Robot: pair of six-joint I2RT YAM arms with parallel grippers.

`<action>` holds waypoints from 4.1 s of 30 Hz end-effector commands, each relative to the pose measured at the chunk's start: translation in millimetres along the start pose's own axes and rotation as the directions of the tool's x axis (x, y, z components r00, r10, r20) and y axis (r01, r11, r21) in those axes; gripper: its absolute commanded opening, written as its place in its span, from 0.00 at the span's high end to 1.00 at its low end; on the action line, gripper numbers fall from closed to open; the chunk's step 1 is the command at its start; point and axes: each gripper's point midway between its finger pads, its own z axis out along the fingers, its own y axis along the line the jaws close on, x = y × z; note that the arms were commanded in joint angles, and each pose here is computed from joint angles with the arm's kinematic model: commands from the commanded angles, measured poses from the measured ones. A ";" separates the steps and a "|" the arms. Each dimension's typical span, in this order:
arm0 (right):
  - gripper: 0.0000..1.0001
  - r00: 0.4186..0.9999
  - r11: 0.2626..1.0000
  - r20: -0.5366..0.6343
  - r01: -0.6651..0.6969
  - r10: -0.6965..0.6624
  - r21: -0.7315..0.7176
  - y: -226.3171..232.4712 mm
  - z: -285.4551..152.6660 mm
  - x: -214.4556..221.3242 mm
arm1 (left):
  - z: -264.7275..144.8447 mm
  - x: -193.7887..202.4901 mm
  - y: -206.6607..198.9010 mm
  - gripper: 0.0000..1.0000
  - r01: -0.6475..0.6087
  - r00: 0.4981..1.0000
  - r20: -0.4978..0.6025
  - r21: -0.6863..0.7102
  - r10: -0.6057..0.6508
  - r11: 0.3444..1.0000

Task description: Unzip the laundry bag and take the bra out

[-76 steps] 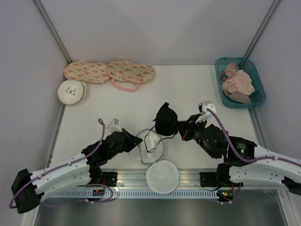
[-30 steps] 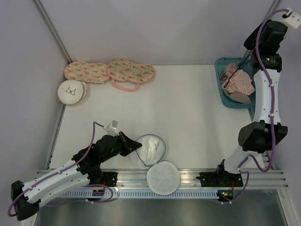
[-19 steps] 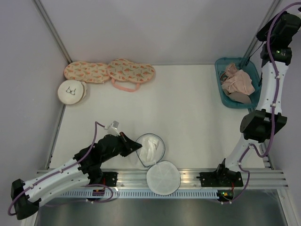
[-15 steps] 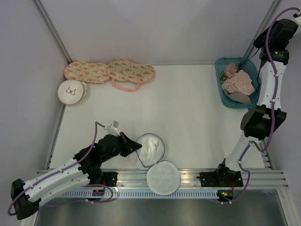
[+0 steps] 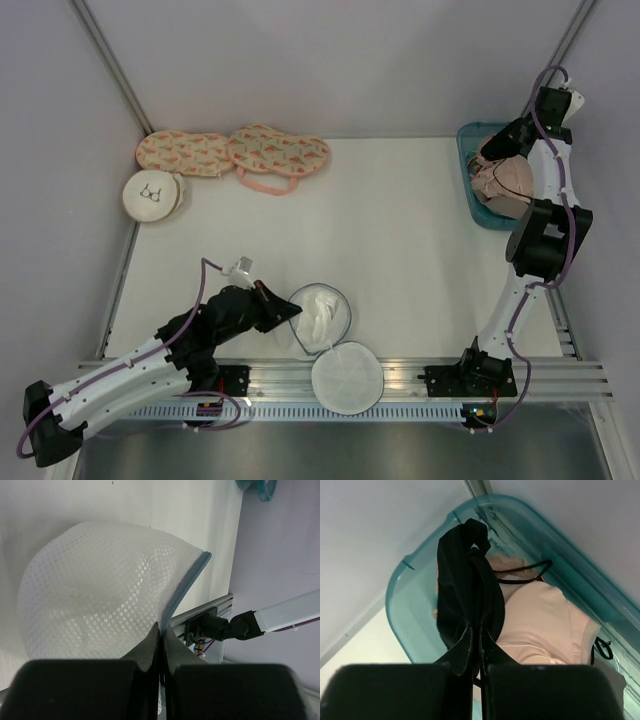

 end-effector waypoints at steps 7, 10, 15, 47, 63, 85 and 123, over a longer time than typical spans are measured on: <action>0.25 1.000 0.995 -0.007 0.022 -0.022 0.095 -9.3 -15.7 -2.4 | -18.2 -14.7 -41.7 0.98 -0.083 0.996 0.048 0.139 0.077 0.987; 0.12 0.993 0.999 0.108 0.040 -0.038 -0.011 24.4 -56.1 -42.2 | -19.6 -19.7 -44.5 0.98 -0.099 0.993 0.078 0.154 0.088 0.983; 0.09 0.983 0.976 0.158 0.118 -0.089 -0.181 79.0 -128.2 -57.2 | -17.1 -33.5 -51.0 0.98 -0.063 0.984 0.176 0.255 0.018 0.965; 0.22 0.758 0.305 -0.073 0.171 -0.648 -0.937 160.3 -535.5 417.9 | 14.6 -82.3 -18.4 0.98 0.112 0.902 0.379 0.258 -0.207 0.960; 0.29 0.731 0.436 -0.010 0.397 -0.682 -0.808 177.5 -476.1 477.0 | 18.9 -35.0 25.2 0.98 0.144 0.971 0.183 0.064 -0.153 0.988; 0.70 0.622 0.448 0.155 0.694 -0.767 -0.564 165.8 -410.7 496.4 | 12.7 -27.0 35.4 0.98 0.137 0.978 0.154 0.034 -0.140 0.990; 1.00 0.923 0.719 0.374 0.324 -0.095 -0.615 107.5 -494.6 157.6 | 20.7 -23.8 41.5 0.98 0.121 0.983 0.141 -0.003 -0.120 0.993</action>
